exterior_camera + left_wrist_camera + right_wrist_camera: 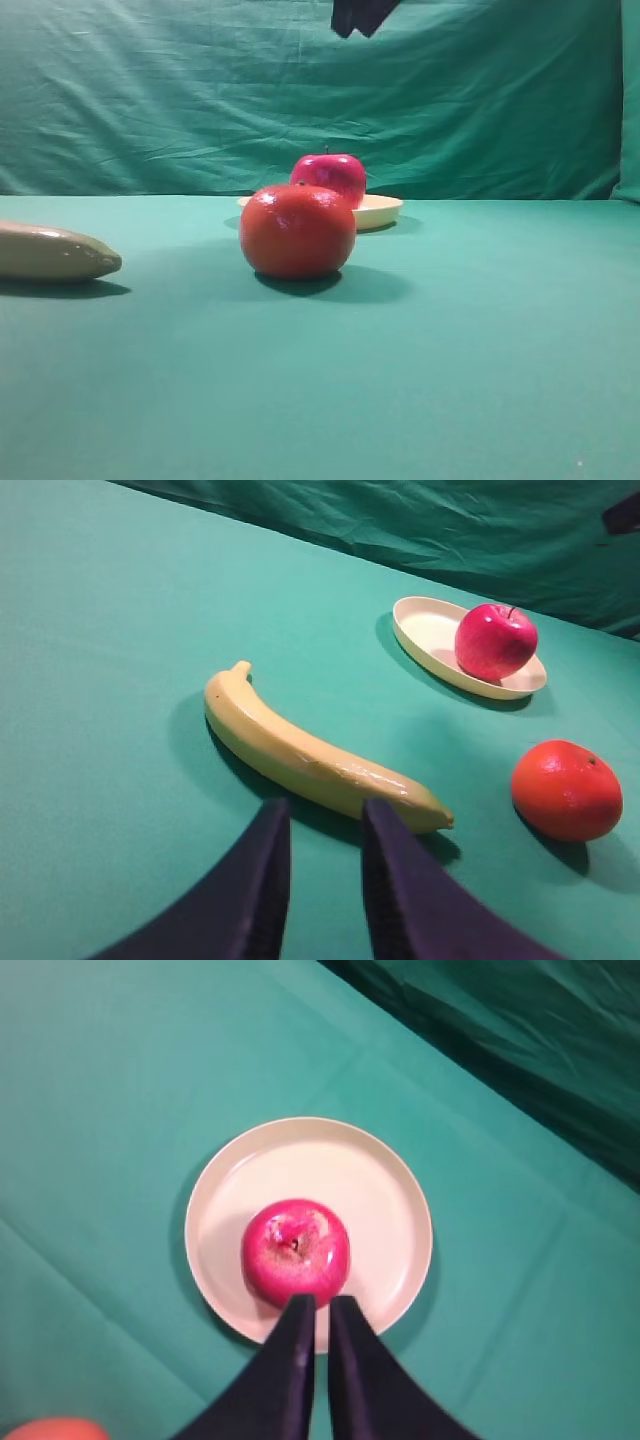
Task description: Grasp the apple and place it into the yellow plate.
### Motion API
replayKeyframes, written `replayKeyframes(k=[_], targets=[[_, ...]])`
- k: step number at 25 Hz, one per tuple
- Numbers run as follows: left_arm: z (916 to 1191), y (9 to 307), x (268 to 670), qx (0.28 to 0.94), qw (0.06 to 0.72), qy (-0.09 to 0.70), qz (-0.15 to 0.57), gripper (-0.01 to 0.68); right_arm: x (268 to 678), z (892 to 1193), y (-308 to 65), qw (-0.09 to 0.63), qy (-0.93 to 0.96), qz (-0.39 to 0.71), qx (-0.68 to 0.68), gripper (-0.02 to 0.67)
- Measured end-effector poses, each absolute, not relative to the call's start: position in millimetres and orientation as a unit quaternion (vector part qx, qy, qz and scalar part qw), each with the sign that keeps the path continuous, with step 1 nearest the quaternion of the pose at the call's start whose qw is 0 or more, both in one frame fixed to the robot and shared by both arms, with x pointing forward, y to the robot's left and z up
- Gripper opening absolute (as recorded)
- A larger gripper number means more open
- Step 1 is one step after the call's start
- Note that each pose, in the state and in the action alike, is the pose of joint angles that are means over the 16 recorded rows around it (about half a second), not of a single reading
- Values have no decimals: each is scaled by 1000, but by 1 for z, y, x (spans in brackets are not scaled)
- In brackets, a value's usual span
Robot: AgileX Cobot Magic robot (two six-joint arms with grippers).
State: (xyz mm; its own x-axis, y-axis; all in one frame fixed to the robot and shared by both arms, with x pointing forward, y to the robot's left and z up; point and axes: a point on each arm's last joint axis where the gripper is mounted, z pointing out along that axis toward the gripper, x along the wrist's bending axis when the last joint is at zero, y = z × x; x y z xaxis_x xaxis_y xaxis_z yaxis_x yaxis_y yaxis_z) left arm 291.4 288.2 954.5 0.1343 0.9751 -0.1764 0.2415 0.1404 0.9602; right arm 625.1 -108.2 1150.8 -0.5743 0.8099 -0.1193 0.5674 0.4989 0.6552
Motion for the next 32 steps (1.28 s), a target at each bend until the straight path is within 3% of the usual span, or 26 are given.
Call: replayKeyframes(k=[7,13,32], targets=[[954,288,291,550,514,553,357,157,583,1181,-129,206,828,295,430,0],[954,288,291,550,514,553,357,157,540,1186,-148,212,818,317,430,0],[954,288,291,550,514,553,357,157,388,1115,-221,258,768,408,421,0]])
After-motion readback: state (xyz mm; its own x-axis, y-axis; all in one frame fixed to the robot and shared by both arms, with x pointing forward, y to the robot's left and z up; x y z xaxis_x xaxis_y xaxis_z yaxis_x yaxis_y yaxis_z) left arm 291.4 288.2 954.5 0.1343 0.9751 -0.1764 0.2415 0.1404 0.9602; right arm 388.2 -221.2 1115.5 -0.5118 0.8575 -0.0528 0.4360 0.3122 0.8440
